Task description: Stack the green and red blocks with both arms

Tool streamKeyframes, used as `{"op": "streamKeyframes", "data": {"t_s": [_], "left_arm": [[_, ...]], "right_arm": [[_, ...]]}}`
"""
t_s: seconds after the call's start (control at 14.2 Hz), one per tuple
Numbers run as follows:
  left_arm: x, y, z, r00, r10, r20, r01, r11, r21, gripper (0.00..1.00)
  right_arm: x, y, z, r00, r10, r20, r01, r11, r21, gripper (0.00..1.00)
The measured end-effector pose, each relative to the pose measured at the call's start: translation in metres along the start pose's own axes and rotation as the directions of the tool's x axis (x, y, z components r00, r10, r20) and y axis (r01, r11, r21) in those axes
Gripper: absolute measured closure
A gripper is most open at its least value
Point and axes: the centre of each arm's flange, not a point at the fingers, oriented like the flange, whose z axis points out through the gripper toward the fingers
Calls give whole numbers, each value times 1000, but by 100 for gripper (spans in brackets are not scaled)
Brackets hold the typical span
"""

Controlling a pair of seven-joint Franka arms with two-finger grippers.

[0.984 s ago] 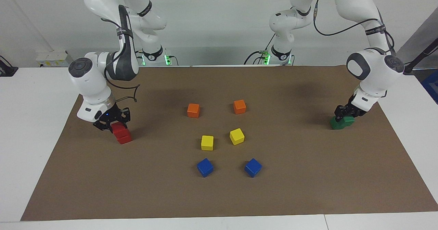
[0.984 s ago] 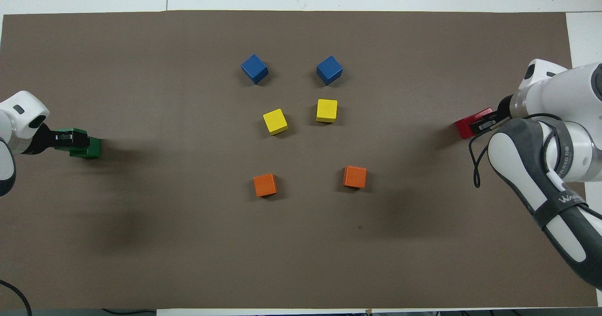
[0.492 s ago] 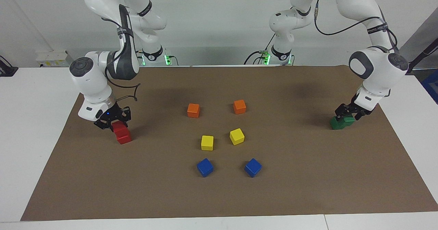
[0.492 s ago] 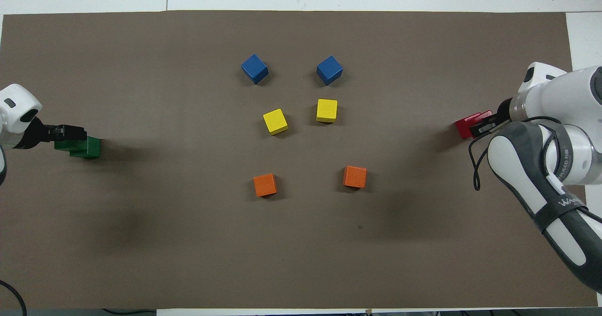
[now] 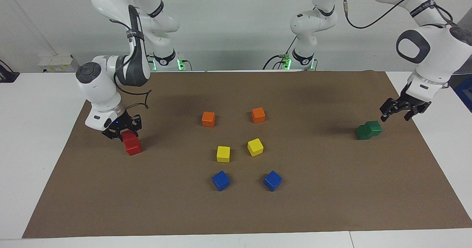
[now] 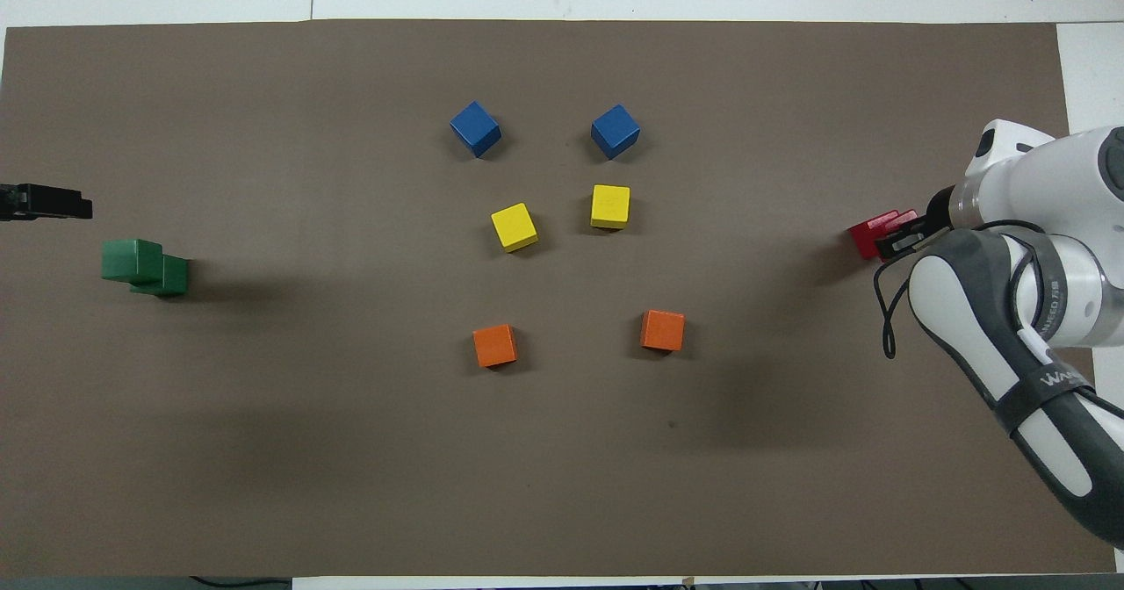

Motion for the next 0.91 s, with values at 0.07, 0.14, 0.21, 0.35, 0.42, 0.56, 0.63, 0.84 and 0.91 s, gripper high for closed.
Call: {"op": "streamKeyframes", "data": {"t_s": [0.07,0.14,0.21,0.35,0.42,0.56,0.63,0.84,0.91], "left_arm": [[0,4,-14,1000,0,1,0,1000,-2,0],[-1,8,-27,1000,-11,10,11,1000,-5,0],[-2,14,-39,999,-35,19,35,999,-9,0],[-6,32,-60,997,-75,37,75,997,-14,0],[-9,41,-68,996,-79,47,80,997,-16,0],[-18,53,-83,994,-79,73,80,997,-19,0],[-25,56,-91,993,-77,85,79,997,-20,0],[-41,61,-115,992,-75,105,77,997,-21,0],[-44,61,-119,992,-74,103,77,997,-20,0]], "right_arm": [[0,0,0,1000,0,-3,0,1000,-1,45],[1,1,-1,1000,2,-14,-2,1000,-7,45],[0,4,0,1000,5,-25,-6,1000,-12,45],[-3,7,2,1000,13,-27,-14,1000,-14,45],[-3,8,2,1000,15,-27,-15,1000,-14,45],[-4,8,2,1000,15,-27,-16,1000,-14,45],[-4,8,2,1000,15,-27,-16,1000,-14,45],[-5,8,2,1000,15,-27,-16,1000,-14,45],[-5,8,2,1000,15,-27,-16,1000,-14,45]]}}
